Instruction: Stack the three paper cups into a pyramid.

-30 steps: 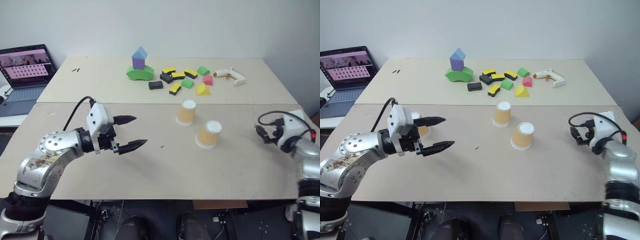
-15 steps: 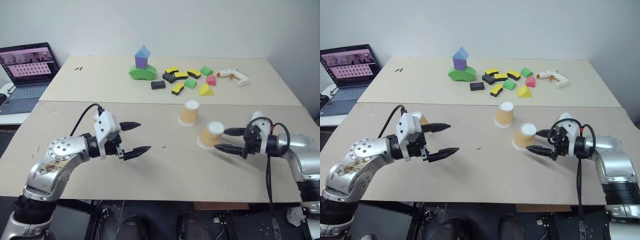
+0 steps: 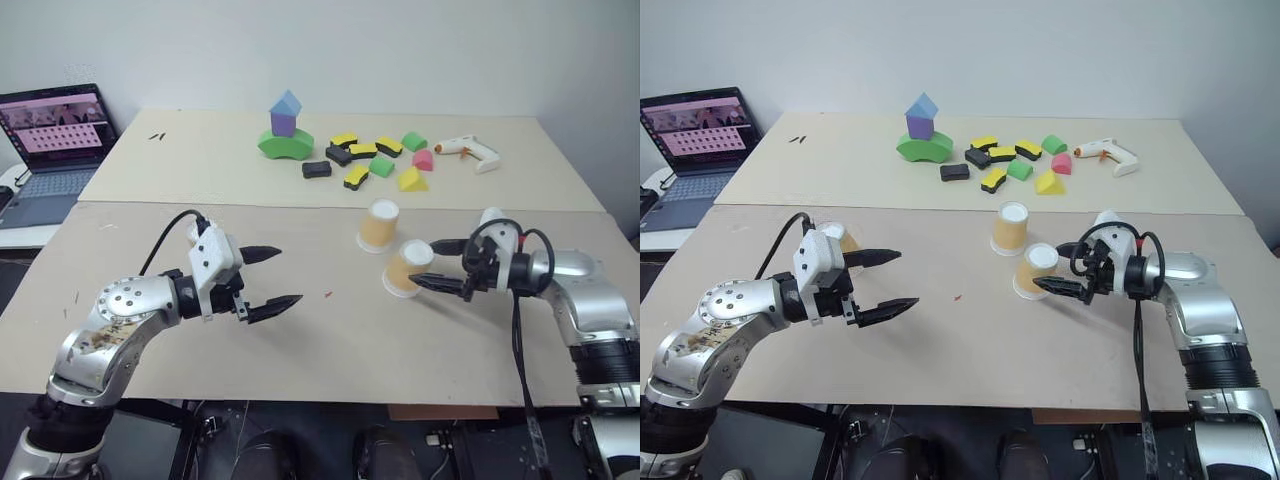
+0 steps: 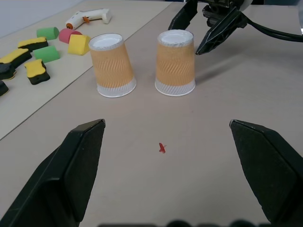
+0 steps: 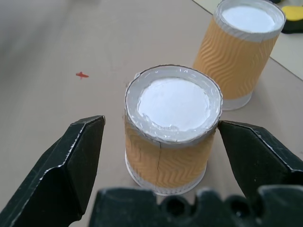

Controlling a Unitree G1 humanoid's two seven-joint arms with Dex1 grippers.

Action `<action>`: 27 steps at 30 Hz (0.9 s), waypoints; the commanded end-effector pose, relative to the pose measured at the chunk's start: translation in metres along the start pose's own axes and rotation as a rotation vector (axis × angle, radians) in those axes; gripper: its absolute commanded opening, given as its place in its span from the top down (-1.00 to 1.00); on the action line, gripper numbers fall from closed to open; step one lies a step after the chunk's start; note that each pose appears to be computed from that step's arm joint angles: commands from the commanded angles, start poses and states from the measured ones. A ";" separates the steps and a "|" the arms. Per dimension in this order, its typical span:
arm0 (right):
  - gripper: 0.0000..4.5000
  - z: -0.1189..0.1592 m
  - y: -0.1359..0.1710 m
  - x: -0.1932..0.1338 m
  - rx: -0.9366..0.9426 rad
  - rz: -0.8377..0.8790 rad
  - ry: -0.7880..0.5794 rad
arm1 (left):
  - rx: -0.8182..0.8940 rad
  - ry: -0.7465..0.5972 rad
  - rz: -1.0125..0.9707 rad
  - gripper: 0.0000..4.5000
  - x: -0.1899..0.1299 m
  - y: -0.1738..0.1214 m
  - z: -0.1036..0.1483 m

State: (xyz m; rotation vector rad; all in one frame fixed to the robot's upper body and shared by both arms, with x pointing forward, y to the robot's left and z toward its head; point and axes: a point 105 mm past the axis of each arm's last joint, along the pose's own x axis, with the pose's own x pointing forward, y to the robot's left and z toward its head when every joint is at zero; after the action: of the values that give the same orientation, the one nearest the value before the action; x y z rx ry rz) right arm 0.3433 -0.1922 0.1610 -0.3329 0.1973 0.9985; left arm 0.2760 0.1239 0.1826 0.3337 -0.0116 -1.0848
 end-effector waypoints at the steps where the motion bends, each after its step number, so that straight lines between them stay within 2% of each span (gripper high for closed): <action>1: -0.98 0.012 -0.007 0.005 -0.044 -0.028 -0.025 | 0.051 -0.019 -0.001 -1.00 -0.002 -0.003 0.011; 14: -0.98 0.012 -0.014 0.015 -0.048 -0.048 -0.021 | 0.046 -0.012 0.012 -1.00 -0.003 -0.004 0.009; 17: -0.69 0.014 -0.014 0.014 -0.052 -0.043 -0.021 | 0.044 -0.012 0.011 -1.00 -0.003 -0.004 0.008; 20: -0.22 0.015 -0.015 0.013 -0.059 -0.046 -0.020 | 0.044 -0.008 0.010 -1.00 -0.003 -0.004 0.007; 24: -0.19 0.015 -0.015 0.014 -0.063 -0.049 -0.019 | 0.042 -0.007 0.007 -1.00 -0.002 -0.005 0.007; 27: -0.19 0.027 -0.007 0.017 -0.089 -0.013 -0.045 | 0.035 -0.001 0.001 -1.00 -0.002 -0.006 0.005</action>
State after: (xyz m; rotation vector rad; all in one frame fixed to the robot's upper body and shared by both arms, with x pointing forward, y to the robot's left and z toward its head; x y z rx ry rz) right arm 0.3610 -0.1815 0.1575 -0.3533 0.1955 0.9710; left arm 0.2731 0.1239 0.1791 0.3335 -0.0030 -1.0771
